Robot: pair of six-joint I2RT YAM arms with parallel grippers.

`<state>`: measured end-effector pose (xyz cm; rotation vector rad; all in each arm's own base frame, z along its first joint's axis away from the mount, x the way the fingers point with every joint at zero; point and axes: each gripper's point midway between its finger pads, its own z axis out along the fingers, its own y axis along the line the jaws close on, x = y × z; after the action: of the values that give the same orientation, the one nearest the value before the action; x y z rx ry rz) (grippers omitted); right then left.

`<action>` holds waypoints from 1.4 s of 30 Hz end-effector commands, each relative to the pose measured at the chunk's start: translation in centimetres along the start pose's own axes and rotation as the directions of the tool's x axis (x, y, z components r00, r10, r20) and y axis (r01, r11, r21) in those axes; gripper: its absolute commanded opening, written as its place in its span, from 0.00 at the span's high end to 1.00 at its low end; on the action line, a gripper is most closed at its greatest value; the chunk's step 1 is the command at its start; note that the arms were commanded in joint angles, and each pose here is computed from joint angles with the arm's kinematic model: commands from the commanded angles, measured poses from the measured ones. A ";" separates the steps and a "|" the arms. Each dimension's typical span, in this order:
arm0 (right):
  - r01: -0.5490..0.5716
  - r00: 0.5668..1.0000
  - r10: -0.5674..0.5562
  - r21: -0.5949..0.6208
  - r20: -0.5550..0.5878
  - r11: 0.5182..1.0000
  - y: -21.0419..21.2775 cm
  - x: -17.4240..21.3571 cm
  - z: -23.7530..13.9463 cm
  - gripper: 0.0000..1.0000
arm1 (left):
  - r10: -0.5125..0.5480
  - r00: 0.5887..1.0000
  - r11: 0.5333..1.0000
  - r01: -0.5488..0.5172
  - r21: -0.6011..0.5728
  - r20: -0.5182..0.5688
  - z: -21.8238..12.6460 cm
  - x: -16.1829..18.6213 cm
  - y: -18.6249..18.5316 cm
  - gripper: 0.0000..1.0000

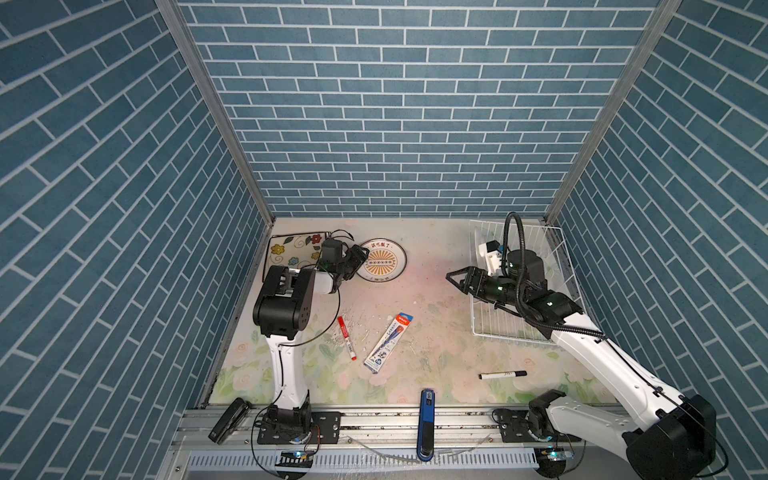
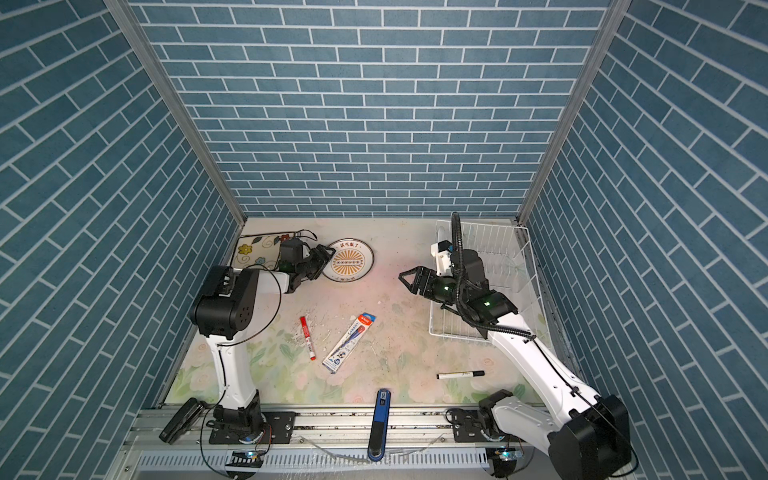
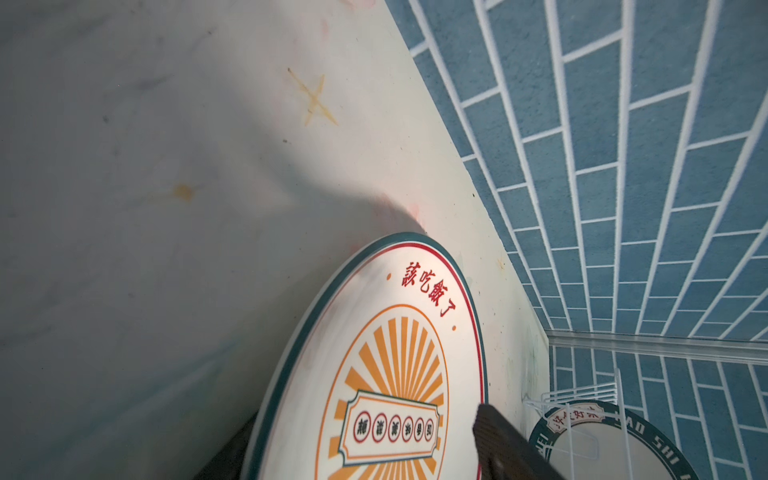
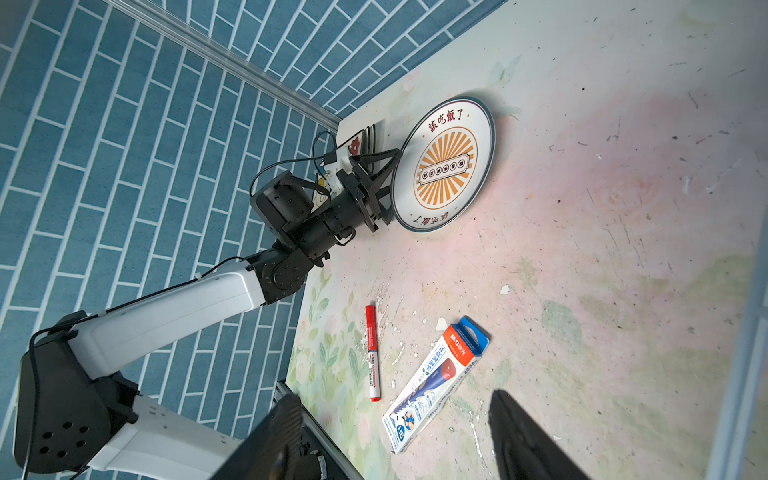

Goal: Unload the plates from the dish rack
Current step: 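Open the left gripper off the sunburst plate while the right gripper moves toward the rack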

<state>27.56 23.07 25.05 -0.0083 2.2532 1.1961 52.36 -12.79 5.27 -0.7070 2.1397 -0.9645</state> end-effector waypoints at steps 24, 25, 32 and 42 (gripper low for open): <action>0.052 0.991 -0.070 0.162 0.110 0.986 -2.7 0.5 -4.0 0.27 | 0.068 0.992 0.997 -0.064 -0.042 0.110 -6.8 -1.5 -2.8 0.09; 0.048 0.991 -0.071 0.190 0.117 0.981 -3.3 0.5 -4.1 0.27 | 0.086 0.989 0.996 -0.083 -0.029 0.120 -7.4 -1.8 -3.6 0.09; 0.035 0.986 -0.100 0.418 0.134 0.908 -7.7 0.7 -5.8 0.27 | 0.351 0.915 0.936 -0.350 -0.042 0.201 -12.3 -2.0 -9.4 0.09; 0.011 0.981 -0.125 0.595 0.150 0.803 -10.0 -1.0 -7.0 0.29 | 0.661 0.714 0.750 -0.628 -0.205 0.231 -18.0 0.5 -13.1 0.08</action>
<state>27.12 13.56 20.61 0.2241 2.3302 0.5558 41.92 -14.67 26.28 -0.1387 1.8938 -0.5027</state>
